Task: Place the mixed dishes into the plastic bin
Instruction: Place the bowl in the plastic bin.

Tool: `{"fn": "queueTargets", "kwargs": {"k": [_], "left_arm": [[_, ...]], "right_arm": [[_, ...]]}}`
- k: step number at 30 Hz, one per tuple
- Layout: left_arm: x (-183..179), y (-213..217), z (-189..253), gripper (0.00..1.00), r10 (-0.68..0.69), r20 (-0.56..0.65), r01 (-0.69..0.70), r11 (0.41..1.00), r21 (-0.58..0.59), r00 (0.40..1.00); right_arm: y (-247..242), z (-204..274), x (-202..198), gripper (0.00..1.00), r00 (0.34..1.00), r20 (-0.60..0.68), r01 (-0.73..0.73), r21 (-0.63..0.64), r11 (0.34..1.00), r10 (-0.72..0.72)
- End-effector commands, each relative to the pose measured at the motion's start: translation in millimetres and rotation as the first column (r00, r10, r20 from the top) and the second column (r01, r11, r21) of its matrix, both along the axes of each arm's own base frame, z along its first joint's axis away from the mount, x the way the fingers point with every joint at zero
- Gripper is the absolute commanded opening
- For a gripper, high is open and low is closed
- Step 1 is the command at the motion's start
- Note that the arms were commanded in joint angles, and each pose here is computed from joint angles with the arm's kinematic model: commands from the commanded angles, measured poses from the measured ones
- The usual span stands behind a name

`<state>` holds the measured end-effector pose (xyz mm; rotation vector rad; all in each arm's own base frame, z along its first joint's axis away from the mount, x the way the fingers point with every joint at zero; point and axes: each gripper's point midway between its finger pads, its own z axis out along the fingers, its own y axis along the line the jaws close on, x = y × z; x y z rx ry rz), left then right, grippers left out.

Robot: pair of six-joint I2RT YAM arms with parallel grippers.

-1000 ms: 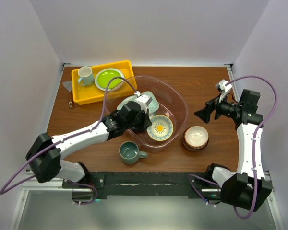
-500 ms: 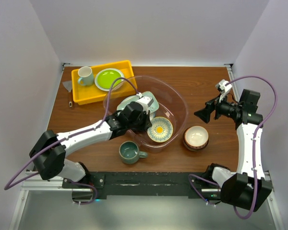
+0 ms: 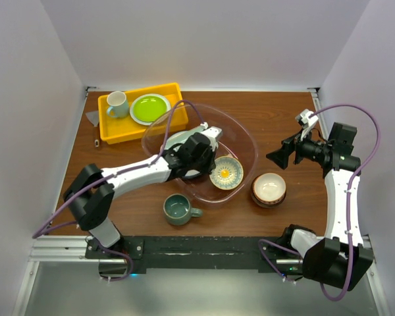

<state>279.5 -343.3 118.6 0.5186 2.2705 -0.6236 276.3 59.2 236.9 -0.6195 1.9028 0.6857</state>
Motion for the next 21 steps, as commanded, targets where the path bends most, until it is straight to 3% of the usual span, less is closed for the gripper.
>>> {"fn": "queueTargets", "kwargs": {"k": [1,10,17,21], "left_arm": [[30.5,-21.5,24.7,0.0,-0.007,0.094,0.009,1.0,-0.019,0.996],[52.7,-38.3,5.5,0.0,-0.032,0.079,0.028,0.998,0.048,0.996],[64.5,-38.2,-8.7,0.2,-0.039,0.05,0.036,0.998,0.058,0.998],[66.6,-35.2,-8.4,0.4,-0.039,0.046,0.036,0.998,0.06,0.998]], "right_arm": [[1.1,7.7,-0.2,0.98,0.999,0.042,-0.011,0.002,1.0,0.011],[1.3,8.2,-0.7,0.98,0.999,0.043,-0.014,0.0,1.0,0.014],[1.9,9.6,-2.2,0.98,0.999,0.048,-0.017,-0.002,1.0,0.017],[1.8,10.5,-2.5,0.98,0.999,0.051,-0.016,-0.005,1.0,0.016]]}}
